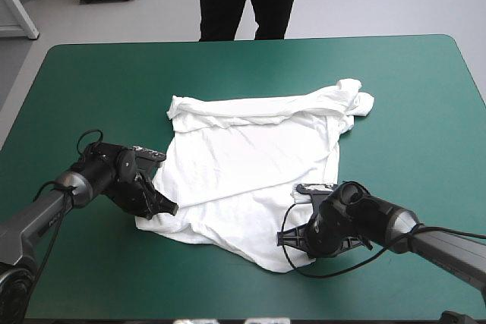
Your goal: Fold the cloth
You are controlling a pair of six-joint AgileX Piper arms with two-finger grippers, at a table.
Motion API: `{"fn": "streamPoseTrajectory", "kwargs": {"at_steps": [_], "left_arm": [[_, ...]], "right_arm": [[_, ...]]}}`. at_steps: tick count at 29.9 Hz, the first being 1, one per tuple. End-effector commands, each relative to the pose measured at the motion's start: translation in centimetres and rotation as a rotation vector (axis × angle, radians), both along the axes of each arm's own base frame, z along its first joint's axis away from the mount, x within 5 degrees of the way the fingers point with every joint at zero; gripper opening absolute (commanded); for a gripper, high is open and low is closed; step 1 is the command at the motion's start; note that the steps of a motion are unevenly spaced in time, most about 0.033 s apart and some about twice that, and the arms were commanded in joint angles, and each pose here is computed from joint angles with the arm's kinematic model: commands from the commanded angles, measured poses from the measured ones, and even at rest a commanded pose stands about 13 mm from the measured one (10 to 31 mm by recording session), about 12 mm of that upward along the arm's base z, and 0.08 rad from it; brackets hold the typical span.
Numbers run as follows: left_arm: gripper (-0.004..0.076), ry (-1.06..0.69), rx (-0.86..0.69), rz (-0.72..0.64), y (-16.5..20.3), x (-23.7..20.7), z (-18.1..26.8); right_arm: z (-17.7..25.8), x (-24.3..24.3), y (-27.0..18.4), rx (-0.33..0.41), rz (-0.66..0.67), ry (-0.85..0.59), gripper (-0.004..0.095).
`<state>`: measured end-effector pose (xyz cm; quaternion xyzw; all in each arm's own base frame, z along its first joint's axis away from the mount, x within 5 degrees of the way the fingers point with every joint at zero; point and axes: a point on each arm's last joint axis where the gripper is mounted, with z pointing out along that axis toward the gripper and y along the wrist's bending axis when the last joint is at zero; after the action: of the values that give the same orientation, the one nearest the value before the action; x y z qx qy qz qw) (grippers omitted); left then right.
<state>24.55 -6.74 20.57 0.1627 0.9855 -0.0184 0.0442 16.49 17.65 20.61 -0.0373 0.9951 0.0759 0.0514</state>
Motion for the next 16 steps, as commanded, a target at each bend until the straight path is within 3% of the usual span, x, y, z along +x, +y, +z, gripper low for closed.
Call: {"fn": "streamPoseTrajectory", "kwargs": {"at_steps": [1, 5, 16], "left_arm": [[-0.0003, -0.027, 0.038, -0.026, 0.4, -0.1, 0.6], [-0.0003, -0.092, 0.003, -0.015, 0.3, -0.3, 2.9], [-0.0003, -0.481, -0.107, 0.003, 0.4, -0.7, 13.7]], "right_arm": [[0.2, 0.2, -0.5, -0.016, -0.006, -0.063, -0.0017], [2.5, 0.4, -2.0, -0.051, -0.031, -0.157, -0.0017], [13.5, 6.4, -6.8, 0.045, -0.018, -0.522, -0.0017]]}}
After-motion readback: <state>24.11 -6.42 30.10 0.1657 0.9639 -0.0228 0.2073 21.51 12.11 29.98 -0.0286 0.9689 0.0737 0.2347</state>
